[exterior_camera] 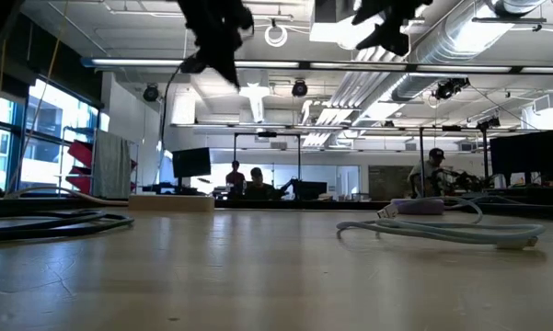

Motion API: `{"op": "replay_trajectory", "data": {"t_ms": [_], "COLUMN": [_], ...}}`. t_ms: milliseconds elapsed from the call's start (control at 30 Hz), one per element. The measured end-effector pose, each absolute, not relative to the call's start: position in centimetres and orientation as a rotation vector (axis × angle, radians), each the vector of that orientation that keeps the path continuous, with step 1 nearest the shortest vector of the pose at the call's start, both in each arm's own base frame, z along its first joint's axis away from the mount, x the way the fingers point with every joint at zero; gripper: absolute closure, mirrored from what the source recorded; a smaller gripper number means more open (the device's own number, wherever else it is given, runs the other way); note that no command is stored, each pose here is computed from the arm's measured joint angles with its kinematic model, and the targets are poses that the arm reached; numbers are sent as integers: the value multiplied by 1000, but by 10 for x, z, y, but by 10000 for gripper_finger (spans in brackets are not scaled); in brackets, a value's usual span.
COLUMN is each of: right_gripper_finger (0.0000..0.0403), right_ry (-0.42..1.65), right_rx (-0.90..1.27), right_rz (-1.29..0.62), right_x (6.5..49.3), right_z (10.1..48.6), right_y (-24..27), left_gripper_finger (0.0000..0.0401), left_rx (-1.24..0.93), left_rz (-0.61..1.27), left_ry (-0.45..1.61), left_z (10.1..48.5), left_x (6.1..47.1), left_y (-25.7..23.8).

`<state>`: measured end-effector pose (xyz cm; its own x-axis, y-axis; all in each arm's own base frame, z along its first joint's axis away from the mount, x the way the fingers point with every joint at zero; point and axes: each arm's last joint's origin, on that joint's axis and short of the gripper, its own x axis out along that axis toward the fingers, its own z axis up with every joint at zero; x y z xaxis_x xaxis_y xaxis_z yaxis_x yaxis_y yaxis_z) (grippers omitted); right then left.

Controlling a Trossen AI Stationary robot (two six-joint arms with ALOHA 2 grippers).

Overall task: Insert USB
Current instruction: Insert the top black charger cable into the top white outlet extension

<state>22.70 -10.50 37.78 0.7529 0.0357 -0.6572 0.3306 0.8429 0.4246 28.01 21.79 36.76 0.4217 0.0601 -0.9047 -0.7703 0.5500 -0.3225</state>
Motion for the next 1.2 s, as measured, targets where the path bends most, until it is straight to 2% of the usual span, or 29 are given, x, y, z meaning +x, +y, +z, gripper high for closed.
{"op": "replay_trajectory", "data": {"t_ms": [200, 400, 467, 567, 700, 767, 900, 1200], "right_gripper_finger": [204, 204, 204, 204, 204, 204, 204, 204], "right_ry": [771, 779, 780, 780, 757, 741, 715, 772], "right_rx": [497, 424, 403, 378, 365, 373, 370, 451], "right_rz": [-157, -158, -148, -138, -137, -147, -150, -173], "right_x": [223, 223, 223, 223, 226, 229, 238, 255], "right_z": [373, 373, 373, 373, 374, 374, 371, 354], "right_y": [-104, -104, -104, -104, -106, -108, -113, -121], "left_gripper_finger": [401, 401, 401, 401, 401, 401, 401, 401], "left_rx": [-1051, -1213, -1255, -1359, -1350, -1326, -1201, -1138], "left_rz": [700, 698, 670, 506, 433, 488, 730, 896], "left_ry": [1283, 1412, 1407, 1369, 1349, 1339, 1366, 1405], "left_z": [305, 275, 276, 291, 309, 312, 297, 248], "left_x": [289, 302, 306, 313, 315, 311, 300, 296], "left_y": [245, 244, 235, 213, 192, 195, 224, 273]}}
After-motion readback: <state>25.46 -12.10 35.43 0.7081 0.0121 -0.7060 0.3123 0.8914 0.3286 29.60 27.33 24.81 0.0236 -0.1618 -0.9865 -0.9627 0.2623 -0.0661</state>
